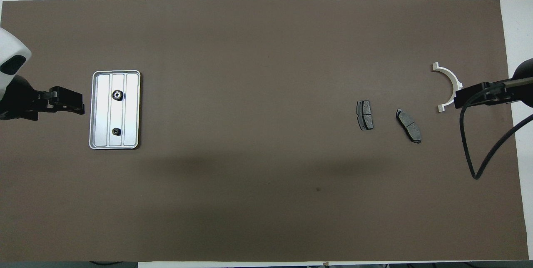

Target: Place bearing gear from tray to pile

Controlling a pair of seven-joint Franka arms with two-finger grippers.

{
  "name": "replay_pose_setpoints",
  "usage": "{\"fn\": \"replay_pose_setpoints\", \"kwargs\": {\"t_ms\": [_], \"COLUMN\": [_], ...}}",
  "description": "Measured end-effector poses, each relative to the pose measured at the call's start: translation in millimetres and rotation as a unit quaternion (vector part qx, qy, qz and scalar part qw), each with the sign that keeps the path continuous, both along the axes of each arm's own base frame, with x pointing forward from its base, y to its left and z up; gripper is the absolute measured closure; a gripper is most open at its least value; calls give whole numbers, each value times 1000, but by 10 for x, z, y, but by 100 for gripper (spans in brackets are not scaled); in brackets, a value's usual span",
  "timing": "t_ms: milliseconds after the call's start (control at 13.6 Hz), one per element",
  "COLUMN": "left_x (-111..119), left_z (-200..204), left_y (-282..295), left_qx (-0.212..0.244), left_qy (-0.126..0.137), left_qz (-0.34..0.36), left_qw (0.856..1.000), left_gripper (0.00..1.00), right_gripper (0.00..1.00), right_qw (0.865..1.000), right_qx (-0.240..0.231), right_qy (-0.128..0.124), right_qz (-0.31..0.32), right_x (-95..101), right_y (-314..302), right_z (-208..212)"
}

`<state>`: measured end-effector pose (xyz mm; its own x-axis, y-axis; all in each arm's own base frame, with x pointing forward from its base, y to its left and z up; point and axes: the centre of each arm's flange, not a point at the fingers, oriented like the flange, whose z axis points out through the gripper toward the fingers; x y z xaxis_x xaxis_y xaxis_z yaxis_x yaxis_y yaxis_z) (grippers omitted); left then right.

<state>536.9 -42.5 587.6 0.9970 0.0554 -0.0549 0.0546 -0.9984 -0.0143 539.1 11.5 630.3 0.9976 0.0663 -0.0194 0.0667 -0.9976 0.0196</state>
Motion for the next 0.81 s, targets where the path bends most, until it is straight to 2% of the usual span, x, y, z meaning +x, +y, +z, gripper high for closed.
{"fn": "replay_pose_setpoints", "kwargs": {"t_ms": [368, 811], "left_x": [1, 31], "left_z": [1, 24], "left_y": [-12, -30], "left_qx": [0, -1], "left_qy": [-1, -15], "left_qz": [-2, -3], "left_qw": [1000, 1000], "left_gripper": [0, 0], "right_gripper": [0, 0], "right_qw": [1000, 1000], "right_qx": [0, 0], "right_qy": [0, 0], "right_qz": [0, 0], "right_x": [0, 0], "right_y": [0, 0], "right_z": [0, 0]}}
